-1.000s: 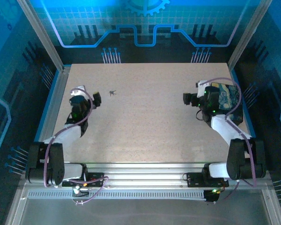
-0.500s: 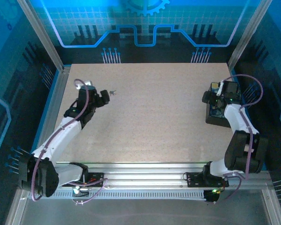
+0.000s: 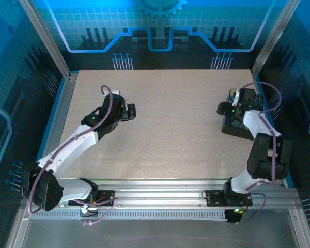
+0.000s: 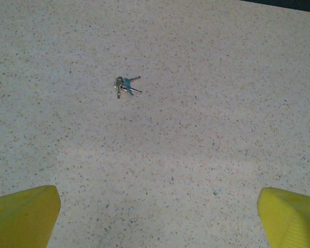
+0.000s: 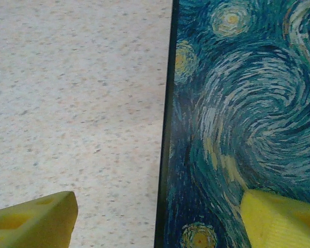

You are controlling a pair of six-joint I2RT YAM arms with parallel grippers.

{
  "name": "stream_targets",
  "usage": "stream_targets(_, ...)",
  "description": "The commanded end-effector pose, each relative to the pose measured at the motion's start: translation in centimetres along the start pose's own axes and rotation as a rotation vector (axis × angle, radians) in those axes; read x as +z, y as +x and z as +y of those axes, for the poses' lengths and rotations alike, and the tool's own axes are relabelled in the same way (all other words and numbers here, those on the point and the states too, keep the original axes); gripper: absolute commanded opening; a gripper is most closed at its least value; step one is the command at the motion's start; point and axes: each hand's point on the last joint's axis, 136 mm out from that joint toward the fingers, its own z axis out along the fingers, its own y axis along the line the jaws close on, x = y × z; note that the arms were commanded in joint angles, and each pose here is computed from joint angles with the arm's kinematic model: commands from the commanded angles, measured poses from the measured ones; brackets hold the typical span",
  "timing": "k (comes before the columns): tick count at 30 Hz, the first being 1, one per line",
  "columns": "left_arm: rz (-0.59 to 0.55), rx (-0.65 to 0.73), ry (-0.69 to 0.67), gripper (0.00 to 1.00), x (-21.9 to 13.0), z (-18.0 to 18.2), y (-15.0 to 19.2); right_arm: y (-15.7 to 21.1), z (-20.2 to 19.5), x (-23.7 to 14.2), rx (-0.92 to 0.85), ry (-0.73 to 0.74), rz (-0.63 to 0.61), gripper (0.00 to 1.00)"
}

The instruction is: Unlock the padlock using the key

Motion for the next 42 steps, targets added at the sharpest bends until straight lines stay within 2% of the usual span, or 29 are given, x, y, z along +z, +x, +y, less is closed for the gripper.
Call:
stream_targets(1, 0.008, -0.002, -0.007, 0.99, 0.0, -0.3, 0.0, 7.2, 4.4, 0.9, 0.05, -0.169, 0.221, 0.83)
stream_targets(8, 0.034, -0.003, -0.011, 0.99, 0.6, -0.7, 0.7, 9.0, 12.3, 0.4, -0.036, -0.275, 0.244, 0.82)
stream_targets(15, 0.128, -0.016, -0.124, 0.99, 1.7, 1.0, 2.9, 10.3, 21.1, 0.2, -0.053, -0.35, 0.221, 0.83)
stream_targets(19, 0.154, -0.027, -0.135, 0.99, 2.0, 1.2, 3.6, 9.5, 27.2, -1.2, -0.027, -0.507, 0.226, 0.83)
stream_targets(22, 0.169, -0.016, -0.145, 0.99, 1.8, 1.4, 3.9, 8.3, 29.3, -2.8, -0.015, -0.563, 0.237, 0.84)
stream_targets(25, 0.179, -0.003, -0.129, 0.99, 1.6, 1.2, 4.0, 6.7, 28.0, -4.5, -0.068, -0.499, 0.191, 0.85)
stream_targets(30, 0.215, 0.011, -0.142, 0.99, 1.9, 1.5, 4.7, 5.7, 22.7, -6.3, -0.085, -0.385, 0.157, 0.85)
stream_targets(36, 0.239, 0.007, -0.159, 0.99, 2.7, 1.7, 4.8, 8.1, 14.9, -5.8, -0.077, -0.217, 0.194, 0.86)
stream_targets(39, 0.256, -0.024, -0.191, 0.99, 3.6, 2.8, 4.3, 10.0, 13.9, -5.1, -0.066, -0.231, 0.23, 0.86)
stream_targets(42, 0.278, -0.09, -0.201, 0.99, 4.7, 3.8, 3.3, 11.6, 14.5, -4.2, -0.078, -0.277, 0.265, 0.86)
